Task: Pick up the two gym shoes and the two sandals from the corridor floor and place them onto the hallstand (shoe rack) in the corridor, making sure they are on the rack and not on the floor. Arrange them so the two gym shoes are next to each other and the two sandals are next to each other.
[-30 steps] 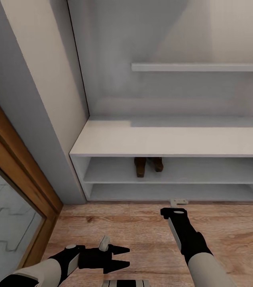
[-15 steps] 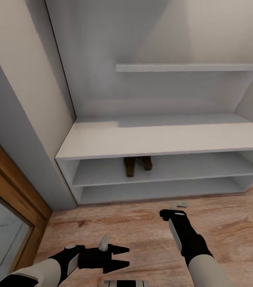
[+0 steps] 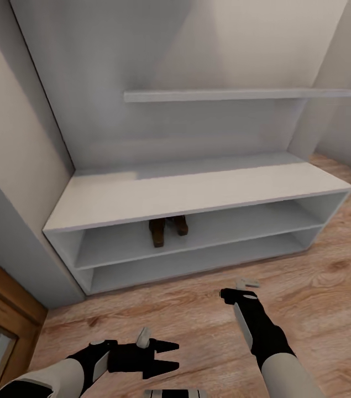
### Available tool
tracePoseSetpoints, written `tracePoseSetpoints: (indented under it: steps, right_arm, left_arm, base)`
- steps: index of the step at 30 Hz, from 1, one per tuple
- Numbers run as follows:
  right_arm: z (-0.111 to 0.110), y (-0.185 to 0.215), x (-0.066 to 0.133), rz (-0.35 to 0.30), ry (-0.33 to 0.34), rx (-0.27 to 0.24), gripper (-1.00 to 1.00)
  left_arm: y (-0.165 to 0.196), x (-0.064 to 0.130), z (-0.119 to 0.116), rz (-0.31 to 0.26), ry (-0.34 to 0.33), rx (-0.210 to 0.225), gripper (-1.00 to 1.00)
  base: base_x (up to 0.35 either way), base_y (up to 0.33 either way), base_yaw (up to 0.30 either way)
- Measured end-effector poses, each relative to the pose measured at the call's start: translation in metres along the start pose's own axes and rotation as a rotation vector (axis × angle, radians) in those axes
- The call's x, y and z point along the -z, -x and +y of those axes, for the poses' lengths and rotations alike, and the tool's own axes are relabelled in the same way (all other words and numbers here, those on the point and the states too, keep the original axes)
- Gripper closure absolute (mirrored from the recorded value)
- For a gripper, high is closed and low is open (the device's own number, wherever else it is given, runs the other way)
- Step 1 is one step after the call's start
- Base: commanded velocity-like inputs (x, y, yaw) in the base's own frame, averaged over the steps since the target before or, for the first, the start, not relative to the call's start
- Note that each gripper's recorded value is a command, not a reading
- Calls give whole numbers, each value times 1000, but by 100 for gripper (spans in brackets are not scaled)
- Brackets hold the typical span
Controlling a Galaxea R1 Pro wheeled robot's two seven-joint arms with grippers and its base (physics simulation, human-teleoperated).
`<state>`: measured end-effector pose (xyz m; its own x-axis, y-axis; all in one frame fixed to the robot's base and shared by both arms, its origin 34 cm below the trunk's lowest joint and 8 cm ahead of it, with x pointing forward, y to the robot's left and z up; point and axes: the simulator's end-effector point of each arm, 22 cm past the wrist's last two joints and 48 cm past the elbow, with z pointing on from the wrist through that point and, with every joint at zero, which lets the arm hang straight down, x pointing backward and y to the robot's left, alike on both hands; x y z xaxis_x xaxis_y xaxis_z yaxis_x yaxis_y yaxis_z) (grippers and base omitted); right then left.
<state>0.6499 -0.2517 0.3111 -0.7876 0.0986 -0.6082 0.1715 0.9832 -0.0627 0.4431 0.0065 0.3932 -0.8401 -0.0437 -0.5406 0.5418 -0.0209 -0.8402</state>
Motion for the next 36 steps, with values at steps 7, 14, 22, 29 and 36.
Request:
tracePoseSetpoints:
  steps: [7, 14, 22, 29, 36]
  right_arm:
    - [0, 2, 1, -4, 1, -1, -100]
    - [0, 4, 2, -8, 1, -2, -100]
    - [0, 6, 4, -12, 1, -2, -100]
    - [0, 8, 5, -16, 2, -3, -100]
    - [0, 10, 6, -19, 2, -4, -100]
  left_arm:
    - [1, 0, -1, 1, 0, -4, -100]
    - [2, -1, -2, 2, -2, -7, -100]
    - [3, -1, -3, 1, -2, -12, -100]
    - [4, 0, -4, 1, -2, -15, -100]
    - [5, 0, -5, 1, -2, -18, -100]
  base:
    - [0, 0, -287]
    - [0, 0, -287]
    - [0, 0, -287]
    - [0, 0, -287]
    - [0, 0, -287]
